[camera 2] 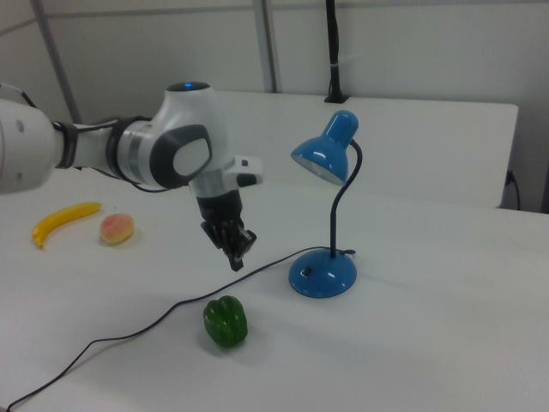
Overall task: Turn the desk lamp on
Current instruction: 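Move the gripper over the blue lamp base toward its switch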
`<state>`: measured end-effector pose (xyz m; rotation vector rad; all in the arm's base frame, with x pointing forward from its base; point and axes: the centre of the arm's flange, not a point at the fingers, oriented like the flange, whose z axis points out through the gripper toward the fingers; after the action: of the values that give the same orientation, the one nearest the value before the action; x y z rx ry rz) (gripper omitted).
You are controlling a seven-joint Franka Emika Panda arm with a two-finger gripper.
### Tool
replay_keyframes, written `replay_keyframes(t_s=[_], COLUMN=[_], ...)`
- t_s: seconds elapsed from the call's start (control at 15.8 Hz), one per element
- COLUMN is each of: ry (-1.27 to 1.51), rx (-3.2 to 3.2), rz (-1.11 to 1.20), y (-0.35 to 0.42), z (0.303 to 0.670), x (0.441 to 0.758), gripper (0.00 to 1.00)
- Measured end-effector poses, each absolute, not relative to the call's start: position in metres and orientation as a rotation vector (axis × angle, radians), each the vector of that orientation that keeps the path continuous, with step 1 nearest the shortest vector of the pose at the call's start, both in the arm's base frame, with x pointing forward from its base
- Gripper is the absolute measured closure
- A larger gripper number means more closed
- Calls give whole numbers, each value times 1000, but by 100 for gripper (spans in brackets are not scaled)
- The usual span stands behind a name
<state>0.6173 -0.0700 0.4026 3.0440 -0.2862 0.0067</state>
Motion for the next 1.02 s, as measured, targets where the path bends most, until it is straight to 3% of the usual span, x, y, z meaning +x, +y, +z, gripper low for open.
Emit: replay_keyframes(t_s=[0.38,1.02], ry=[-342,-388], rx=[3041,3018], rz=[58,332], y=[-98,-127], z=[363,351], x=[629,648], gripper=[99,99])
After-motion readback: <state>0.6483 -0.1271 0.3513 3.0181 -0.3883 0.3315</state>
